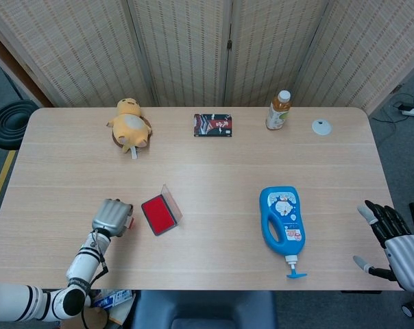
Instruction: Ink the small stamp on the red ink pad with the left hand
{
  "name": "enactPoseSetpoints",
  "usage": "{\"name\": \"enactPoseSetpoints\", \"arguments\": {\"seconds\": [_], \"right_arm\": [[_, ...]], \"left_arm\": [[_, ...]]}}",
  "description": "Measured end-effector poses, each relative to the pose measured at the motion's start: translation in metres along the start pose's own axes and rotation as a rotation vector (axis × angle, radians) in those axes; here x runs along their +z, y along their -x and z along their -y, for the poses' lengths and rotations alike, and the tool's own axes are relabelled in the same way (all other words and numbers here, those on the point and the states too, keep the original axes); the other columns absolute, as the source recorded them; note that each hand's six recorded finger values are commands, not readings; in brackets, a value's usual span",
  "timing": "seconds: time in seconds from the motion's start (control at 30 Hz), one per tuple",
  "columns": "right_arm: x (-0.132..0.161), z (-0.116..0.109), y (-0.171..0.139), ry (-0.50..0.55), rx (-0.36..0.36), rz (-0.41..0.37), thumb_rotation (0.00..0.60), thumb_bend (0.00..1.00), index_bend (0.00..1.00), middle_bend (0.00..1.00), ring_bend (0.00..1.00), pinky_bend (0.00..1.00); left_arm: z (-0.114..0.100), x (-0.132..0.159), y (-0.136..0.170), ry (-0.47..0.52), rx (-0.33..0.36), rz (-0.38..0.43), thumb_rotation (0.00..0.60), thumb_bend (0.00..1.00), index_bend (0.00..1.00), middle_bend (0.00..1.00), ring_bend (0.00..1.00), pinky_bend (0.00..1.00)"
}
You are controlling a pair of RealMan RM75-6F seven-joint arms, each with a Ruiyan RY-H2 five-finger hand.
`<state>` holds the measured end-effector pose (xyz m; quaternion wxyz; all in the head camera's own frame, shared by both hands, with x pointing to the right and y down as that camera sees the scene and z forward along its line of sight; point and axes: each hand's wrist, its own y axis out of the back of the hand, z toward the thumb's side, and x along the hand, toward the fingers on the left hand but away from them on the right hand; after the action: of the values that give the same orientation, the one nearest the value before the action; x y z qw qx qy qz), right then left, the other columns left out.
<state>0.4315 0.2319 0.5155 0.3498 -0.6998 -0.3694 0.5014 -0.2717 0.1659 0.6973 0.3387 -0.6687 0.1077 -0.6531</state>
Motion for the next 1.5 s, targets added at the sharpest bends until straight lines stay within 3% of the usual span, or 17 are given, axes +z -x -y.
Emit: {"name": "enactPoseSetpoints", "arguments": {"seconds": [0.43, 0.7, 1.03, 1.37, 1.5], "right_arm": [[-0.001, -0.001, 0.0, 0.003, -0.002, 0.002, 0.6, 0.19, 0.0, 0.0, 0.0, 0.0], [-0.001, -0.001, 0.0, 0.002, -0.005, 0.004, 0.6, 0.19, 0.0, 0.0, 0.0, 0.0], [-0.002, -0.003, -0.001, 0.001, -0.012, 0.008, 0.6, 0.19, 0.0, 0.0, 0.0, 0.0], [-0.002, -0.005, -0.003, 0.002, -0.023, 0.005, 0.6, 0.19, 0.0, 0.0, 0.0, 0.0], [-0.002, -0.006, -0.003, 0.001, -0.027, 0.007, 0.6, 0.19, 0.0, 0.0, 0.0, 0.0]], "left_arm": [[0.015, 0.002, -0.009, 0.02, -0.021, 0.019, 0.6, 0.33, 0.63, 0.47, 0.32, 0.41], [0.017, 0.002, -0.009, 0.034, -0.03, 0.027, 0.6, 0.33, 0.44, 0.39, 0.26, 0.41], [0.009, 0.0, -0.003, 0.051, -0.008, 0.018, 0.6, 0.33, 0.15, 0.2, 0.12, 0.39], [-0.007, -0.001, 0.018, 0.047, 0.02, 0.001, 0.6, 0.33, 0.1, 0.18, 0.1, 0.39], [-0.019, -0.013, 0.035, 0.048, 0.068, -0.034, 0.6, 0.33, 0.09, 0.16, 0.1, 0.38]]}}
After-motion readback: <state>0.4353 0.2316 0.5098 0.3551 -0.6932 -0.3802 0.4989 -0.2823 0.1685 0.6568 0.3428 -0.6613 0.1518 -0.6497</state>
